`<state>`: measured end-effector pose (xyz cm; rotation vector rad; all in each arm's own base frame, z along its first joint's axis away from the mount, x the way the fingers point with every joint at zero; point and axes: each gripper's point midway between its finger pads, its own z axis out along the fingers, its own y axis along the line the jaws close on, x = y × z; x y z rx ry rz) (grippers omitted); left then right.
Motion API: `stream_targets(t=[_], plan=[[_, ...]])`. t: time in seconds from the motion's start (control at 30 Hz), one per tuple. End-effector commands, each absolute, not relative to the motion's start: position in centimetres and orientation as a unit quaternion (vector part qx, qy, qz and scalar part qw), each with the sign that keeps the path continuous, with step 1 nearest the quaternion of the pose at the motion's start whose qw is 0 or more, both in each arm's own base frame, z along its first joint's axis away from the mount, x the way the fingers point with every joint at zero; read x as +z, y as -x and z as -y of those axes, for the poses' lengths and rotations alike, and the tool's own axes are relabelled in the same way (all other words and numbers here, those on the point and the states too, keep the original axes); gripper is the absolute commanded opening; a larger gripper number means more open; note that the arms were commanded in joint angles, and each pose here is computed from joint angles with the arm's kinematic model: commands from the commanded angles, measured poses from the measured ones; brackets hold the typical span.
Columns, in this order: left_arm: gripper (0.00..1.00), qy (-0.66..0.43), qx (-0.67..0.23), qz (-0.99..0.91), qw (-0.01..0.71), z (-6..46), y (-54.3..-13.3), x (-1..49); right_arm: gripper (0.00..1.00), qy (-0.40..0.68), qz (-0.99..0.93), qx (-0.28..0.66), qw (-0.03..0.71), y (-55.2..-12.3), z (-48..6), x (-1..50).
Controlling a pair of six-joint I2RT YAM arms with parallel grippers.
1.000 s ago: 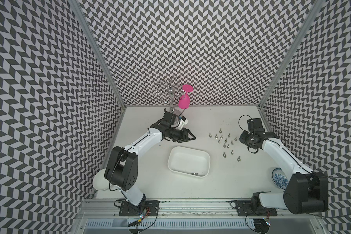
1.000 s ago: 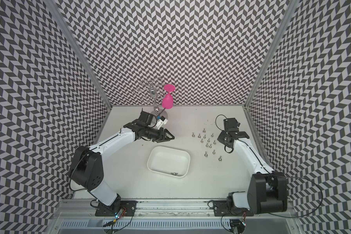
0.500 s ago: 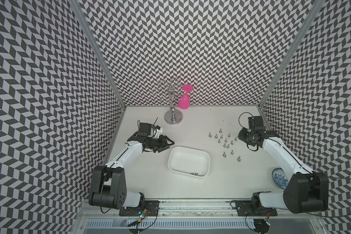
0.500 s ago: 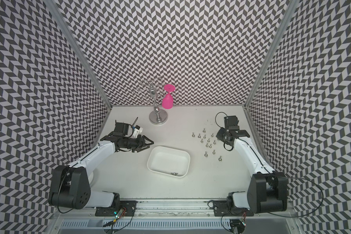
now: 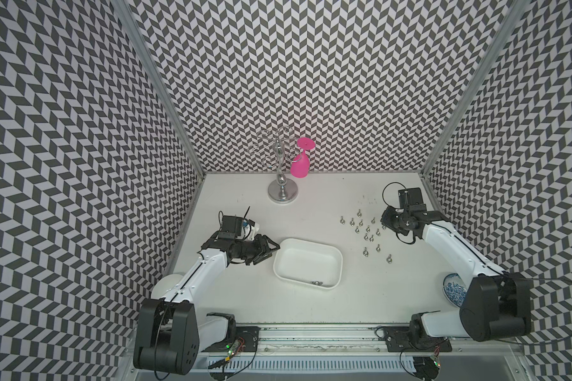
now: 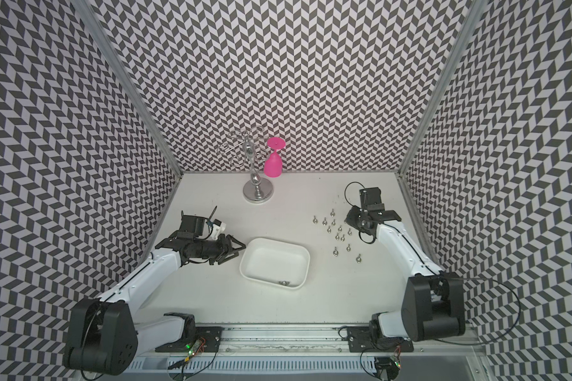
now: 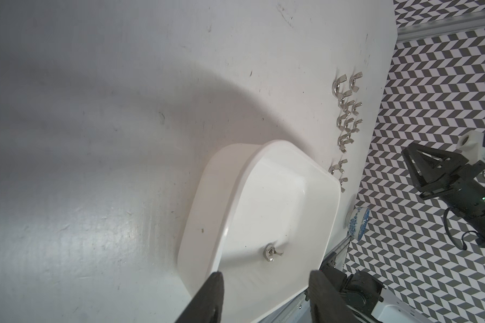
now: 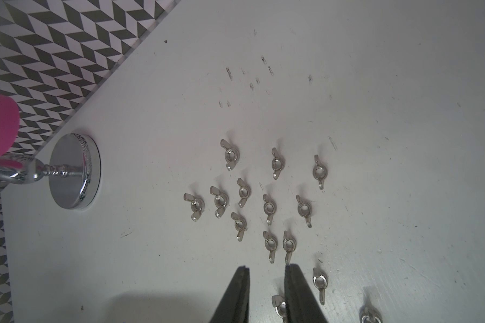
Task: Take out the wing nut from the storage box
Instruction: Adjust the storage box at the center of the board.
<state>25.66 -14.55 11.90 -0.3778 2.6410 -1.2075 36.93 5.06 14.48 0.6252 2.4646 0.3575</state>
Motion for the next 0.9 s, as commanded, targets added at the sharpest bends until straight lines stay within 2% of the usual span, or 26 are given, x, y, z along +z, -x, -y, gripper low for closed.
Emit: stream_targets(t=[0.0, 0.27, 0.37, 0.47, 0.5, 0.7, 0.87], plan=[[0.53, 0.142, -0.403, -0.899, 0.099, 14.1, -24.9, 11.3, 0.27, -0.224, -0.913, 0.152, 0.304, -37.8, -5.8, 15.3], [0.52, 0.173, -0.394, -0.898, 0.086, 13.7, -23.9, 9.7, 0.26, -0.190, -0.922, 0.176, 0.288, -36.5, -9.3, 14.3], [0.50, 0.189, -0.383, -0.900, 0.090, 13.1, -23.9, 9.5, 0.16, -0.166, -0.930, 0.177, 0.275, -35.5, -11.0, 14.0], [0.47, 0.207, -0.365, -0.902, 0.100, 12.1, -24.0, 9.3, 0.00, -0.128, -0.943, 0.176, 0.253, -33.8, -13.1, 13.1], [0.46, 0.214, -0.361, -0.902, 0.103, 11.7, -24.1, 9.2, 0.00, -0.115, -0.948, 0.174, 0.242, -33.1, -13.7, 12.7], [0.45, 0.244, -0.351, -0.890, 0.158, 8.8, -28.2, 9.6, 0.00, -0.030, -0.980, 0.149, 0.125, -26.0, -16.4, 8.5], [0.42, 0.252, -0.371, -0.881, 0.151, 8.8, -33.2, 8.7, 0.00, 0.058, -0.974, 0.198, 0.095, -21.0, -19.7, 9.7]])
